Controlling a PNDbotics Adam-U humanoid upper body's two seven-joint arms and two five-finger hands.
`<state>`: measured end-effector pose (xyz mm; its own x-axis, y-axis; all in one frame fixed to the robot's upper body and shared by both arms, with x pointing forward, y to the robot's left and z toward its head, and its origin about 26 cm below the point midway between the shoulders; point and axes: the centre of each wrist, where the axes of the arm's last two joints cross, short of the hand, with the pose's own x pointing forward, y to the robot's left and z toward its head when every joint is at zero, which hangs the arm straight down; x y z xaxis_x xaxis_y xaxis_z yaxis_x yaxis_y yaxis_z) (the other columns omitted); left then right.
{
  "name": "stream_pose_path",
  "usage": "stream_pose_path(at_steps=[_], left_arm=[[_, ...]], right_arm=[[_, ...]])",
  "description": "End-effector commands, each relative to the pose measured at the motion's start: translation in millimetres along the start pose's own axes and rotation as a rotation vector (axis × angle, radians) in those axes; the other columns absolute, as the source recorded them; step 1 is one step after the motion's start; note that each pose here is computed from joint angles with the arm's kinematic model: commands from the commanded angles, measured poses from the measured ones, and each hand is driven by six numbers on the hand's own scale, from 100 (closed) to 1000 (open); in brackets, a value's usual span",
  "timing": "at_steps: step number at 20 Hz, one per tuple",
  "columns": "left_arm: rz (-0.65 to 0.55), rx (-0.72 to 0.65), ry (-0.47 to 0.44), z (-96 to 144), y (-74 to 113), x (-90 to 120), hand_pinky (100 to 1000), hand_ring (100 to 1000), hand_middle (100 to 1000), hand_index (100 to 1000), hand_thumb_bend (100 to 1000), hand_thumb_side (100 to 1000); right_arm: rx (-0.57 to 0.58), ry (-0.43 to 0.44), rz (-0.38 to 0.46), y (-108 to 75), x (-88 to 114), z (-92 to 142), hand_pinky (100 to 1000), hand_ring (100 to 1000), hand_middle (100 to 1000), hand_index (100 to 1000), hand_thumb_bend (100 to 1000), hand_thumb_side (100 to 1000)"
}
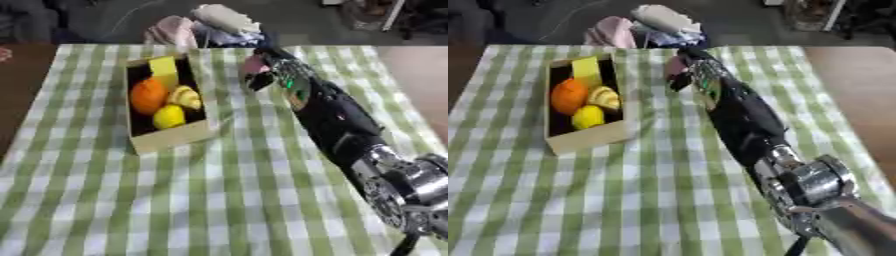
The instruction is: Pick up objects on the table and place them in the box.
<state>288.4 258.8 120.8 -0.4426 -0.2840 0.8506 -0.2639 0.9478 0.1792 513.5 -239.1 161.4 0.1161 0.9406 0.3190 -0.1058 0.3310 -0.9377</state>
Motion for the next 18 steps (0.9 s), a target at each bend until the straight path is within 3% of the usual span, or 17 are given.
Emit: stream_pose_path(at_steps=[1, 6, 18], left_arm=[[0.005, -0.004, -0.037, -4, 0.9, 9, 720, 535, 710, 830, 380, 779], [0.005, -0.005, -0.038, -3, 1.1, 9, 721, 535, 710, 830, 381, 781], [0.01, -0.009, -0.041, -4, 0.0, 9, 722, 535, 710, 830, 383, 783]], right_arm=[[-0.089, -0.002, -0.01, -17.5, 4, 0, 943, 989, 988, 1000, 100, 200], [-0.139, 0.001, -0.025, -17.4, 5, 0, 940, 986, 983, 1000, 100, 199], [-0.091, 0.041, -0.074, -1.0, -3, -1, 929, 973, 974, 1000, 100, 201]])
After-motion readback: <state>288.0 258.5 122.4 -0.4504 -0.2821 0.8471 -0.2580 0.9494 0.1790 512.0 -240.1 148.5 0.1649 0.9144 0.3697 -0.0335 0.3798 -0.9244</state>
